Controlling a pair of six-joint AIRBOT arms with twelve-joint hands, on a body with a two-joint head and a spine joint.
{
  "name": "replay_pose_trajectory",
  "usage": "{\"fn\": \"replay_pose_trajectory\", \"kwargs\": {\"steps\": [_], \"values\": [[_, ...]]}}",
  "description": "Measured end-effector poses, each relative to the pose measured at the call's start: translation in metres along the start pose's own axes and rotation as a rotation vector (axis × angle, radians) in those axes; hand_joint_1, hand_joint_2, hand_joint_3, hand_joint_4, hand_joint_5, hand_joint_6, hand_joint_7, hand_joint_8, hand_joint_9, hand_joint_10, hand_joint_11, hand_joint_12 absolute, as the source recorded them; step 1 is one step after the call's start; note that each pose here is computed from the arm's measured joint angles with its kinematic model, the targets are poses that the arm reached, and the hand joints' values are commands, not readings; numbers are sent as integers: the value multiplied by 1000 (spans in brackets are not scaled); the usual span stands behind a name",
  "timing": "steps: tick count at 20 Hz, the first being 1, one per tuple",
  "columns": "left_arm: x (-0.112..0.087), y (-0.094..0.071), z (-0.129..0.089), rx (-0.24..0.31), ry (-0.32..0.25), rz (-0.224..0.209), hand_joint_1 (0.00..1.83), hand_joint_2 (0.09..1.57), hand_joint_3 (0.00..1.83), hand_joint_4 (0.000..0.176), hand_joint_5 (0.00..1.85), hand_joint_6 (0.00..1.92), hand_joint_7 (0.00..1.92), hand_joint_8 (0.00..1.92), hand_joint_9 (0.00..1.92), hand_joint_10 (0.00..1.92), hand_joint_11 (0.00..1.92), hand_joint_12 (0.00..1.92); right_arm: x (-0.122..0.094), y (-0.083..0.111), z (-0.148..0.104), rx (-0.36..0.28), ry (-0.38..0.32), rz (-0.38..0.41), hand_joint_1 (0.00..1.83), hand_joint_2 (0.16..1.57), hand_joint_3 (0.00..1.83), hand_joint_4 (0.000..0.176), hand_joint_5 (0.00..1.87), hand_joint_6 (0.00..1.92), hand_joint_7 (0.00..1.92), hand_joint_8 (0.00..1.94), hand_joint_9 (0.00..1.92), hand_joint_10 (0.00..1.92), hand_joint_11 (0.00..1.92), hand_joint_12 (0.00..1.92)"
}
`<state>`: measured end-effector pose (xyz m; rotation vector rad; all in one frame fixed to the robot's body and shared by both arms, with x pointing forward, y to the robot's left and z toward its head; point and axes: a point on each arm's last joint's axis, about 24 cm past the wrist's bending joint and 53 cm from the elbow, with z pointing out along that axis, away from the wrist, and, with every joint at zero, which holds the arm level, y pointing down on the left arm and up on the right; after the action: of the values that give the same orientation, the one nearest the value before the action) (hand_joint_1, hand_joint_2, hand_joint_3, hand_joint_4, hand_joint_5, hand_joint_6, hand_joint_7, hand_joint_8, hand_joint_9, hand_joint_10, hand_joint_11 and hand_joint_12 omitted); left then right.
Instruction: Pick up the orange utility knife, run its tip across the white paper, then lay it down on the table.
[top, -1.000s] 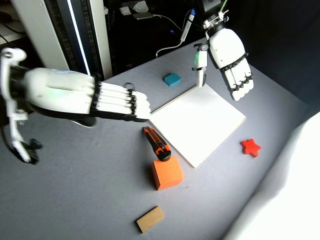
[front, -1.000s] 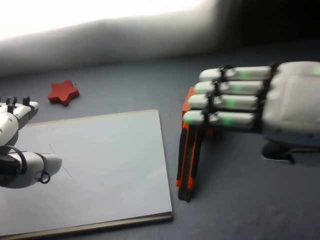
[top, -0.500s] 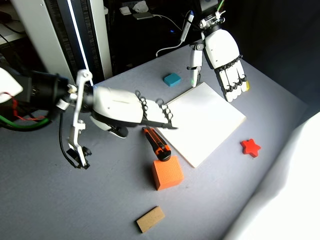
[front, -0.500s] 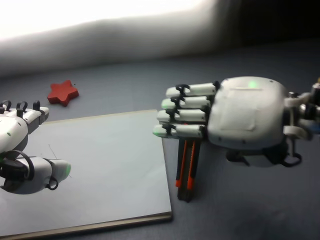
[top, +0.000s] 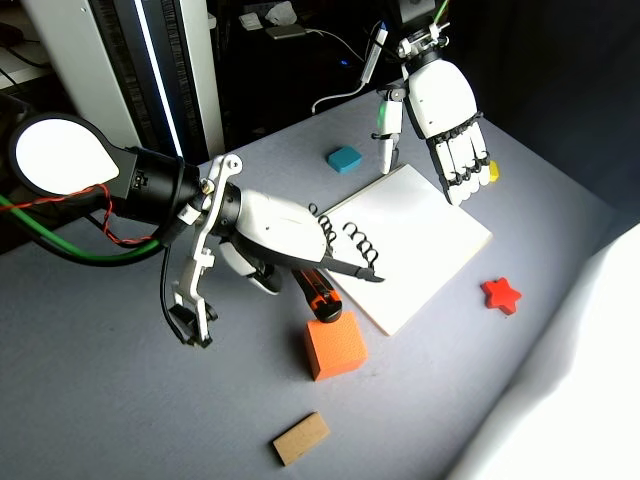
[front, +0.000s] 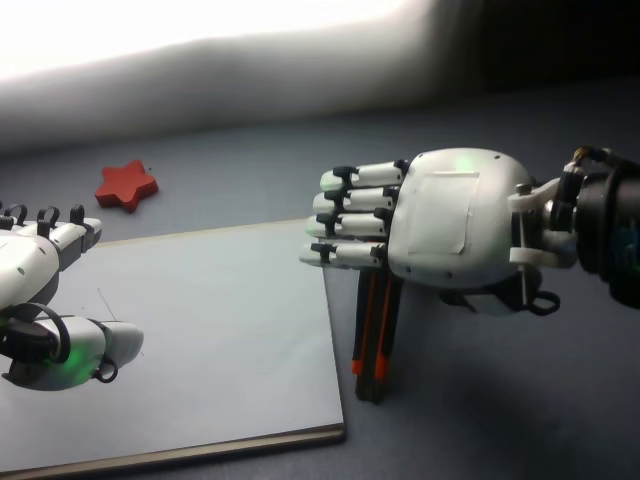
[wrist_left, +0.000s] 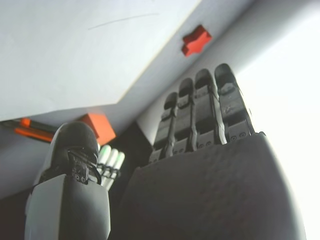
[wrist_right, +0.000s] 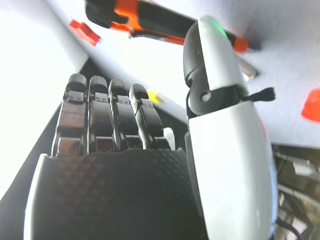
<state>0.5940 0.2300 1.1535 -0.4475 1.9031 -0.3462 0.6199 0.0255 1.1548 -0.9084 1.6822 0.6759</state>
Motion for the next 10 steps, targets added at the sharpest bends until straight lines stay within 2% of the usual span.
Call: {"fn": "replay_pose_trajectory", "kwargs": {"steps": [3,6,10], "values": [[5,-5,4,10,10,2,167,1239,1,0,0,0,93,3,95,3,0,228,19,5,5,-4,39,11,1190,1100,10,0,0,0,0,0,0,0,0,0],[5,-7,5,16,9,3,177,1240,1,0,0,0,80,1,92,1,0,253,30,4,8,0,60,22,1179,1112,15,0,0,0,0,0,0,0,0,0],[5,-8,5,19,7,4,202,1236,0,0,0,0,66,6,76,2,0,204,30,2,19,-2,58,40,1210,1078,0,0,0,0,0,0,0,0,0,0]]}}
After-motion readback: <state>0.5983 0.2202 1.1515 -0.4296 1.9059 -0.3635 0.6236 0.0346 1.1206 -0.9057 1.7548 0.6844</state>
